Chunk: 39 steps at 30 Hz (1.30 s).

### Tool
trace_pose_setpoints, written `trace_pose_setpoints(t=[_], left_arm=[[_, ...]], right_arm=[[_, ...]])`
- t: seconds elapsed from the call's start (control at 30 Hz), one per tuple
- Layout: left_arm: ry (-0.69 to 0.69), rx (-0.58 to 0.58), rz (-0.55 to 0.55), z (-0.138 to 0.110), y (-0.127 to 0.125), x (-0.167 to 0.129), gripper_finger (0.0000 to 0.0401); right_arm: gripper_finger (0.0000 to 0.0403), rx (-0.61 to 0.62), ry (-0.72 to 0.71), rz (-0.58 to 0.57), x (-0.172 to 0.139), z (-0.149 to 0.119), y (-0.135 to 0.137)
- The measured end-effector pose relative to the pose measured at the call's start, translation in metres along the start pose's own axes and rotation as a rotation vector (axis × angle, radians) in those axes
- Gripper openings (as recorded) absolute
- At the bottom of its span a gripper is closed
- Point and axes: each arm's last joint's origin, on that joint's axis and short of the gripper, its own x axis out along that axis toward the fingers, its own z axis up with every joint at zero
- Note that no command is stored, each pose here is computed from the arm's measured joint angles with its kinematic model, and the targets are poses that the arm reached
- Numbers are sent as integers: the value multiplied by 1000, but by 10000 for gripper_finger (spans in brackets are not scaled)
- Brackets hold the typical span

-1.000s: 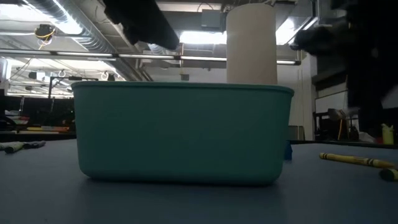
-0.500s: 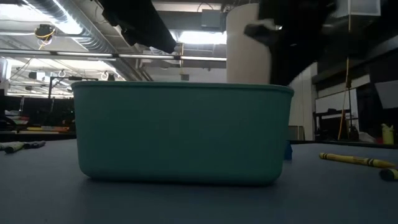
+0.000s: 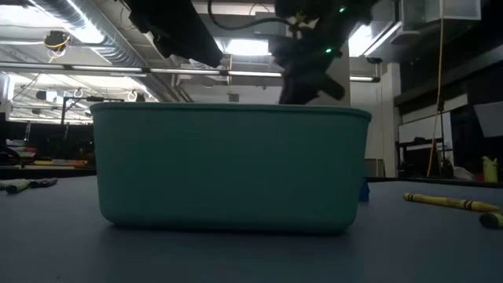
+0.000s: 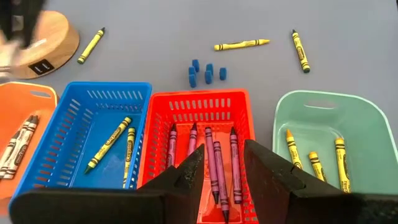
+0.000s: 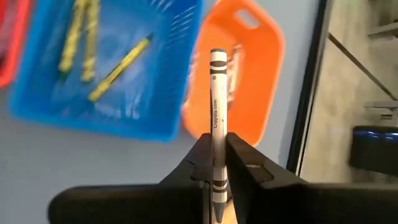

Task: Sort crayons
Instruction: Put the gray crayon into the orange bin

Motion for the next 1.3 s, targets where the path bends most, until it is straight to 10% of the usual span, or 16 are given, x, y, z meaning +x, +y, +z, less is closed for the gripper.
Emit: trace_pose_setpoints(t=[0.37, 0.73, 1.3], left_arm=[[0, -1, 1, 0, 0, 0, 98], [62, -35, 35, -7, 3, 0, 98], [346, -455, 182, -36, 13, -8, 98]], right_arm=[[26, 198, -328, 113, 27, -20, -54], [26, 241, -258, 134, 74, -26, -44], [26, 246, -209, 73, 82, -28, -43]])
